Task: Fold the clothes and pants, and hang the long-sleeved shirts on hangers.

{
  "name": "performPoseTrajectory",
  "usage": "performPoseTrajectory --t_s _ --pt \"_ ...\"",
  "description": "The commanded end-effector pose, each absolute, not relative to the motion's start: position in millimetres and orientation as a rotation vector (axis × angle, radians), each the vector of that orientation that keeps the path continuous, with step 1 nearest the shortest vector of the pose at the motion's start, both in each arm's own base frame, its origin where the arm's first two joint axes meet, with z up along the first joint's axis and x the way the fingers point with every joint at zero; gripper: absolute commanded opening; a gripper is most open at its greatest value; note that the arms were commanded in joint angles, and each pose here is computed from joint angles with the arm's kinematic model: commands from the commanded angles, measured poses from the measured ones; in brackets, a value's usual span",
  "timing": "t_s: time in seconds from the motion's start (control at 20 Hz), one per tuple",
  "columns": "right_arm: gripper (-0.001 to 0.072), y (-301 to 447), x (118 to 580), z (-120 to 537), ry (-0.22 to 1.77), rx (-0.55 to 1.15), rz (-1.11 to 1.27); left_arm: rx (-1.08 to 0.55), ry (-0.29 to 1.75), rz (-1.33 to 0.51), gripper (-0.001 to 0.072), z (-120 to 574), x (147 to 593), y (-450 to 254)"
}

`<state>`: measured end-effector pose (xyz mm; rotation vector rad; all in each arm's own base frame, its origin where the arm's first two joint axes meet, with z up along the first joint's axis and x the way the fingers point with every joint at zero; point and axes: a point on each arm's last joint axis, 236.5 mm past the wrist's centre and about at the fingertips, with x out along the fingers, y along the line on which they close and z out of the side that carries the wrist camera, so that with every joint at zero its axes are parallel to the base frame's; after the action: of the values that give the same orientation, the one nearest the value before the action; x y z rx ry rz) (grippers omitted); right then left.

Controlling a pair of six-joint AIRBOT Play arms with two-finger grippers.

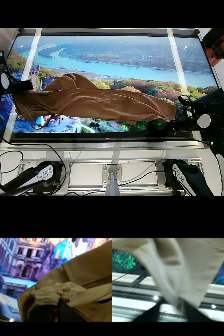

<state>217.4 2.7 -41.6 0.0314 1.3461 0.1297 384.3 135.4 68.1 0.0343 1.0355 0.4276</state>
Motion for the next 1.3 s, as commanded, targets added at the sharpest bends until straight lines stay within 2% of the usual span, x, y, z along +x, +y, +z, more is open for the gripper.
performPoseTrajectory --t_s 0.0,0.05,0.2,0.3,0.4,0.45,0.55,0.7,0.85,0.95,1.0,1.05,1.15,1.25 --pt "0.0558 1.8 228.2 -36.5 1.285 0.026 0.123 0.038 1.058 0.423 0.0044 56.9 380.2 134.8" --pt "0.0536 -9.3 242.8 -28.3 1.226 -0.012 0.087 0.039 1.059 0.424 0.0043 56.9 380.1 134.9" --pt "0.0407 -58.6 284.3 1.8 1.041 -0.105 -0.110 0.039 1.058 0.424 0.0044 56.9 380.2 134.9" --pt "0.0401 -85.7 298.8 8.7 0.975 -0.088 -0.188 0.039 1.058 0.424 0.0044 57.0 380.2 134.9" --pt "0.0378 -118.1 301.3 1.1 0.962 -0.011 -0.289 0.039 1.058 0.424 0.0044 56.8 380.3 134.9" --pt "0.0377 -132.5 300.3 -6.2 0.961 0.064 -0.343 0.039 1.058 0.424 0.0044 56.8 380.3 134.9" --pt "0.0331 -149.0 295.9 -28.9 0.988 0.266 -0.414 0.039 1.058 0.424 0.0044 56.8 380.3 134.9" --pt "0.0328 -147.5 302.7 -55.4 1.070 0.447 -0.353 0.039 1.058 0.424 0.0044 56.8 380.3 134.9" --pt "0.0306 -122.1 328.5 -49.5 1.128 0.509 -0.119 0.039 1.058 0.423 0.0044 56.9 380.4 134.9" --pt "0.0233 -112.2 341.7 -46.7 1.170 0.532 -0.004 0.039 1.058 0.424 0.0044 56.8 380.3 134.9" --pt "0.0233 -110.0 347.4 -48.9 1.188 0.561 0.022 0.039 1.058 0.423 0.0044 56.9 380.4 134.9" --pt "0.0234 -109.3 353.8 -52.8 1.200 0.587 0.040 0.039 1.058 0.424 0.0044 56.8 380.3 134.9" --pt "0.0280 -124.3 370.8 -63.9 1.162 0.574 -0.007 0.039 1.058 0.424 0.0043 56.8 380.3 134.9" --pt "0.0272 -143.4 383.4 -65.7 1.101 0.542 -0.074 0.038 1.059 0.423 0.0044 56.6 380.3 134.8"
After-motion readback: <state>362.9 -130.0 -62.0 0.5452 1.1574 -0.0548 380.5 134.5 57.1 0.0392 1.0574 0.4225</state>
